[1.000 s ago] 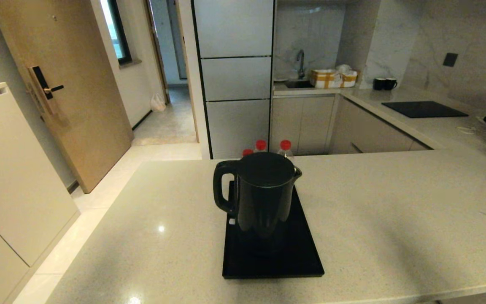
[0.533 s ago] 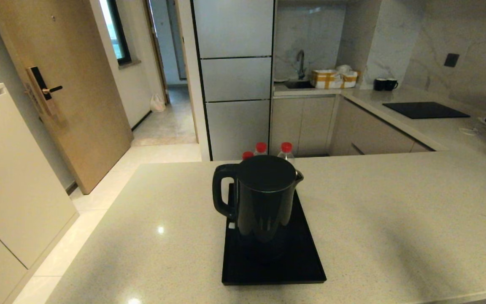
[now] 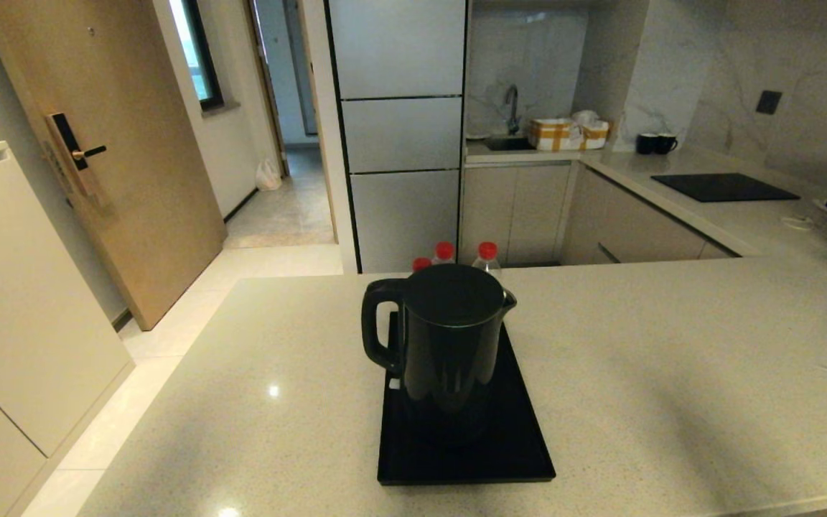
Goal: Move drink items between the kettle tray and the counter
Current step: Pick up the kettle
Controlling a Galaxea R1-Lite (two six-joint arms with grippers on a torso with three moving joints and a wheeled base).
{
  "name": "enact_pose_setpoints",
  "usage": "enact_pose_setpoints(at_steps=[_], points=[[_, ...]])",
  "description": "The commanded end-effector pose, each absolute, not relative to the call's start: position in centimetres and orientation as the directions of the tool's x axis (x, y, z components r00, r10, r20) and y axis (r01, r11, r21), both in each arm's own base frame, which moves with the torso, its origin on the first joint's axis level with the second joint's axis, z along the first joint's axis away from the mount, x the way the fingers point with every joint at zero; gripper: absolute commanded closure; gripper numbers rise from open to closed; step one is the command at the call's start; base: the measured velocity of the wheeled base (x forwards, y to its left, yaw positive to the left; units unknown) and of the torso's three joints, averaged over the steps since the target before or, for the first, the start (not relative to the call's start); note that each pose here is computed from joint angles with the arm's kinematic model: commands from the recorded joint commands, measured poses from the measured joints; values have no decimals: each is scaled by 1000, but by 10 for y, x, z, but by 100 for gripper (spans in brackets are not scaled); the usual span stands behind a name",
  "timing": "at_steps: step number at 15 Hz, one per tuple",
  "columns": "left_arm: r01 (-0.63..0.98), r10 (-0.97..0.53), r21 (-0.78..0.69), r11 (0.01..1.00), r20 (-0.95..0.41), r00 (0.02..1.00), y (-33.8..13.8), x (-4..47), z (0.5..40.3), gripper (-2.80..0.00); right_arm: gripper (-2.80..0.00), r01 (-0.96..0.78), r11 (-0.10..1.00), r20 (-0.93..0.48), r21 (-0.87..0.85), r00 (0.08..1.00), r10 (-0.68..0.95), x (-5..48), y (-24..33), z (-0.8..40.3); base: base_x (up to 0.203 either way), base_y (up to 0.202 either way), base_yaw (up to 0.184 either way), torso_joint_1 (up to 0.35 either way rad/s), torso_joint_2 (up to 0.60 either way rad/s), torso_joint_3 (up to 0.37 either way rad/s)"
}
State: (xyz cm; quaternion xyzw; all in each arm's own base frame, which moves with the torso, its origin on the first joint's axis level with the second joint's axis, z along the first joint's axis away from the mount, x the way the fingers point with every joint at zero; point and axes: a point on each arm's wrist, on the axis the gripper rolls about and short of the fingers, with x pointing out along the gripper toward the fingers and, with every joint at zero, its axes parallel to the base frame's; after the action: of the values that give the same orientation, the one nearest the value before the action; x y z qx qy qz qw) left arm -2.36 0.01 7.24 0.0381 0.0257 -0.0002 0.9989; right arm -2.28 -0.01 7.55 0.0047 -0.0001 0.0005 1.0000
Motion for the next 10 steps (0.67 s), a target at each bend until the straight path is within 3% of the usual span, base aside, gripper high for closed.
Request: enact_pose_setpoints(at_steps=[1, 3, 5, 7, 10], points=[[6, -1, 86, 996, -57, 998, 0, -25, 79, 0, 0, -2, 1000, 0, 9, 1000, 2, -23, 0, 76, 0, 0, 0, 0, 0, 0], [11, -5, 75, 997, -76, 997, 0, -25, 113, 0, 0, -2, 1000, 0, 9, 1000, 2, -23, 0, 75, 0, 0, 0, 0, 0, 0], [39, -35, 43, 998, -78, 996, -1, -16, 179, 0, 0, -2, 1000, 0, 9, 1000, 2, -23, 0, 75, 0, 0, 0, 0, 0, 0], [218, -217, -16, 976, -206, 954, -5, 23, 215, 0, 0, -2, 1000, 1, 9, 1000, 2, -23, 0, 76, 0, 0, 0, 0, 0, 0], [475, -497, -157, 866, -376, 782, -16, 93, 227, 0, 0, -2, 1000, 2, 9, 1000, 2, -23, 0, 76, 0, 0, 0, 0, 0, 0]])
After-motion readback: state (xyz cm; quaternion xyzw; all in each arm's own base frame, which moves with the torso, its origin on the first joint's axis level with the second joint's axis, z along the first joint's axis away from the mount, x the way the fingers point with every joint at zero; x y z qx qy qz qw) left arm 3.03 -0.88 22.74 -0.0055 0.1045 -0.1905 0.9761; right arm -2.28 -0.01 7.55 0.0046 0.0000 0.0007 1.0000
